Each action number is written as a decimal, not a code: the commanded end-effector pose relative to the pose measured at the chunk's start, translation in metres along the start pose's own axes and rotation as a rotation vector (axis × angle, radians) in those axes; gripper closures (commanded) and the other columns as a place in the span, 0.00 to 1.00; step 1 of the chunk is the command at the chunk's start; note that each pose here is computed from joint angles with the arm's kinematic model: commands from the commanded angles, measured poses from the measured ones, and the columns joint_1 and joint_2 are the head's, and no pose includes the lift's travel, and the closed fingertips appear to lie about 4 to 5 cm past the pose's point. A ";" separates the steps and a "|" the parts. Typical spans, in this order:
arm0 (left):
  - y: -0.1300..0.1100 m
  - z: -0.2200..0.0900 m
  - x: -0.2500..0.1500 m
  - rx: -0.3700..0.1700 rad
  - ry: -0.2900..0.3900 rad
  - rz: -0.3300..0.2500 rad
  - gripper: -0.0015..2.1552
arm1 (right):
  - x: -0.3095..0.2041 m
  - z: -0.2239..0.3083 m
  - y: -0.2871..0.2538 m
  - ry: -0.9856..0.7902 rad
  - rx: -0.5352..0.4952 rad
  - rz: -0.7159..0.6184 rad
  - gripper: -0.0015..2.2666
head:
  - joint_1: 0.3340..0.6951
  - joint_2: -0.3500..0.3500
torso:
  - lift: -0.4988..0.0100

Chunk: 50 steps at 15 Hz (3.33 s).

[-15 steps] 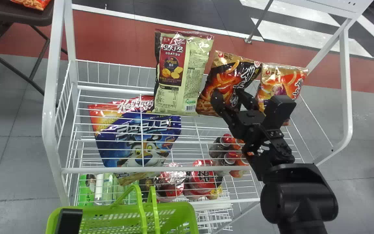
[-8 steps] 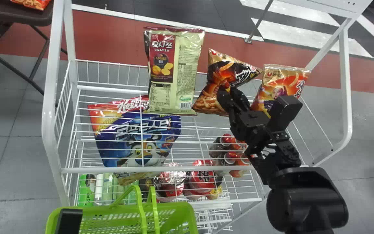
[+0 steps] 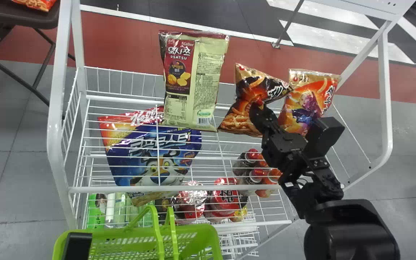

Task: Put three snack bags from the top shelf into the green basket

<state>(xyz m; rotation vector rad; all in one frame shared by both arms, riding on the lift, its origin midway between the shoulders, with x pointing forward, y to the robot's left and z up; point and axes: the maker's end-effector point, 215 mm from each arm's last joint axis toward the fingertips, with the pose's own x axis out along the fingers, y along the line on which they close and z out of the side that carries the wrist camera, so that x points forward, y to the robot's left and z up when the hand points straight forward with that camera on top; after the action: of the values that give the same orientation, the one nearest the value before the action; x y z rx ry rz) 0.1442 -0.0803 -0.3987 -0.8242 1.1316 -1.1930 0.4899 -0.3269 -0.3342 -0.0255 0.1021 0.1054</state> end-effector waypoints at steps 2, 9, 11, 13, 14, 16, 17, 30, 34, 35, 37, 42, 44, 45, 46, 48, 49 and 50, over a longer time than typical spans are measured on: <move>-0.001 -0.001 0.001 -0.003 0.001 -0.004 0.99 | -0.010 0.012 -0.011 -0.023 -0.031 -0.015 0.93 | 1.00 0.00 | 0.88; -0.001 -0.004 0.005 0.001 0.012 0.003 0.99 | -0.053 0.074 -0.019 -0.117 -0.077 -0.001 0.93 | 1.00 0.00 | 0.88; 0.000 -0.004 0.005 0.004 0.010 0.006 1.00 | -0.077 0.091 -0.004 -0.103 -0.050 0.060 0.93 | 1.00 0.00 | 0.88; 0.001 0.002 0.003 0.015 -0.008 0.008 0.99 | -0.098 0.086 0.004 -0.028 0.022 0.134 0.93 | 1.00 0.00 | 0.88; 0.002 0.004 0.001 0.016 -0.014 0.011 0.99 | -0.109 0.080 0.007 0.013 0.073 0.180 0.93 | 1.00 0.00 | 0.88; 0.003 0.007 0.000 0.020 -0.019 0.014 0.99 | -0.133 0.053 0.015 0.158 0.203 0.264 0.93 | 1.00 0.00 | 0.88; 0.004 0.008 -0.001 0.022 -0.021 0.017 0.99 | -0.144 0.041 0.022 0.221 0.254 0.303 0.93 | 1.00 0.00 | 0.88; -0.029 0.007 -0.001 0.067 -0.012 -0.023 0.99 | -0.288 -0.120 0.171 0.971 0.761 0.600 0.94 | 1.00 0.00 | 0.88; -0.035 0.002 0.000 0.061 0.001 -0.033 1.00 | -0.258 -0.145 0.172 0.898 0.685 0.583 0.94 | 1.00 0.00 | 0.88; -0.036 0.001 -0.001 0.060 0.001 -0.031 1.00 | -0.253 -0.154 0.169 0.896 0.648 0.561 0.94 | 1.00 0.00 | 0.88; -0.038 0.000 -0.001 0.062 0.001 -0.031 0.99 | -0.254 -0.173 0.169 0.937 0.621 0.544 0.93 | 1.00 0.00 | 0.88; -0.035 -0.001 -0.001 0.060 0.003 -0.021 0.99 | -0.285 -0.192 0.191 1.052 0.601 0.581 0.26 | 1.00 0.00 | 0.88; -0.036 -0.001 -0.001 0.058 0.003 -0.024 0.99 | -0.273 -0.197 0.161 1.030 0.545 0.490 0.00 | 1.00 0.00 | 0.88; -0.035 -0.001 0.000 0.057 0.004 -0.024 0.99 | -0.269 -0.193 0.151 1.012 0.541 0.475 0.00 | 1.00 0.00 | 0.88; -0.034 -0.002 0.000 0.055 0.004 -0.022 1.00 | -0.266 -0.184 0.146 0.990 0.540 0.468 0.02 | 1.00 0.00 | 0.88; -0.033 -0.003 0.001 0.053 0.007 -0.020 0.99 | -0.259 -0.165 0.137 0.940 0.541 0.456 0.02 | 1.00 0.00 | 0.88; -0.034 -0.003 0.001 0.054 0.008 -0.021 0.99 | -0.256 -0.157 0.132 0.919 0.539 0.450 0.02 | 1.00 0.00 | 0.88; -0.034 -0.004 0.001 0.054 0.009 -0.022 0.99 | -0.252 -0.150 0.128 0.899 0.531 0.450 0.02 | 1.00 0.00 | 0.88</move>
<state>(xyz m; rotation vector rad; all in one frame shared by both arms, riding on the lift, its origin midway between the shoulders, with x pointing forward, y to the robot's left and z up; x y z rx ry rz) 0.1314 -0.0875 -0.3686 -0.7905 1.0968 -1.2396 0.2046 -0.2239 -0.4708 0.4969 1.0648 0.5153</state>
